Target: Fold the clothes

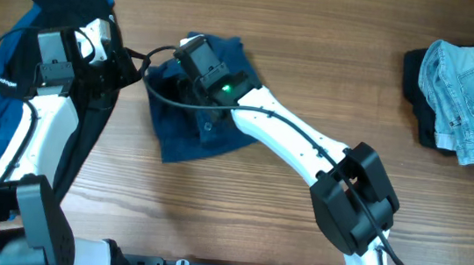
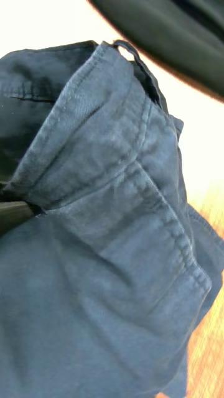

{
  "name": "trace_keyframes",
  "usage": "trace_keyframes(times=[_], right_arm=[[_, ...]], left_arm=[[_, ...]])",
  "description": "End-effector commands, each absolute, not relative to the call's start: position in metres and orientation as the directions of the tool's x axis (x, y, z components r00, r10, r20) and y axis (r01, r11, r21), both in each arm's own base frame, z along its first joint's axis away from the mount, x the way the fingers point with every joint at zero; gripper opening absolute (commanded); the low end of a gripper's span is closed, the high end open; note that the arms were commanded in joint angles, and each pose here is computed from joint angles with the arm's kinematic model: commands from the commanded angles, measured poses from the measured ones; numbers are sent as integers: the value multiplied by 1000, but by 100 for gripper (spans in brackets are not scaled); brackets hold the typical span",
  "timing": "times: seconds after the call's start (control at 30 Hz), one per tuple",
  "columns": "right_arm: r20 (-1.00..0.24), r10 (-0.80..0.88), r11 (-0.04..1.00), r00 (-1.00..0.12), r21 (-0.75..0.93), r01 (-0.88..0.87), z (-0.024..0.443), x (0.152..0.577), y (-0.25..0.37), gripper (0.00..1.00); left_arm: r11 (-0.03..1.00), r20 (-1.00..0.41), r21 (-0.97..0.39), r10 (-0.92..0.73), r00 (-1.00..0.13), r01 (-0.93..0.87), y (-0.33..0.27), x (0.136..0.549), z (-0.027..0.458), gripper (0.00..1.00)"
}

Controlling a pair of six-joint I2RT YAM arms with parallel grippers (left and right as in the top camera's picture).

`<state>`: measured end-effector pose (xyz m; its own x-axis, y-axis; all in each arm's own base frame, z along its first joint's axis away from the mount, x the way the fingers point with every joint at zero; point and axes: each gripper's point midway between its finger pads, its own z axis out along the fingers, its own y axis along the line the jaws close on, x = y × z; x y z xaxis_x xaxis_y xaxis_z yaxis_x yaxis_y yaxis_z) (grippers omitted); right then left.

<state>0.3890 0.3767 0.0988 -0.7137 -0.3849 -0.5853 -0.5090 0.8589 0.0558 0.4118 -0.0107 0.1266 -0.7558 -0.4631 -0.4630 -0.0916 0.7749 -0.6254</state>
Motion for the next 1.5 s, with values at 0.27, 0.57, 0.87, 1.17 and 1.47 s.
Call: trace_keyframes(times=[0.27,0.57,0.87,1.17,1.47], right_arm=[[-650,-380,808,-658,113,-579,172,380,367,100],[-716,-147,825,-683,293,-484,173,441,365,76],[-627,40,808,-778,478,-344,45,445,442,97],[-767,25,851,-641,353,-390,67,452,453,100],[-778,-87,843,-622,275,-462,215,474,313,100]], left_arm=[[782,-472,-617,-458,-753,-89,-10,412,128,53],[868,-670,-496,-369,-644,19,7,409,184,46],[927,-828,-371,-360,-430,-60,38,366,275,63],[912,-746,-395,-388,-540,-111,39,375,231,63],[901,-679,-407,-407,-611,-147,39,377,201,61]])
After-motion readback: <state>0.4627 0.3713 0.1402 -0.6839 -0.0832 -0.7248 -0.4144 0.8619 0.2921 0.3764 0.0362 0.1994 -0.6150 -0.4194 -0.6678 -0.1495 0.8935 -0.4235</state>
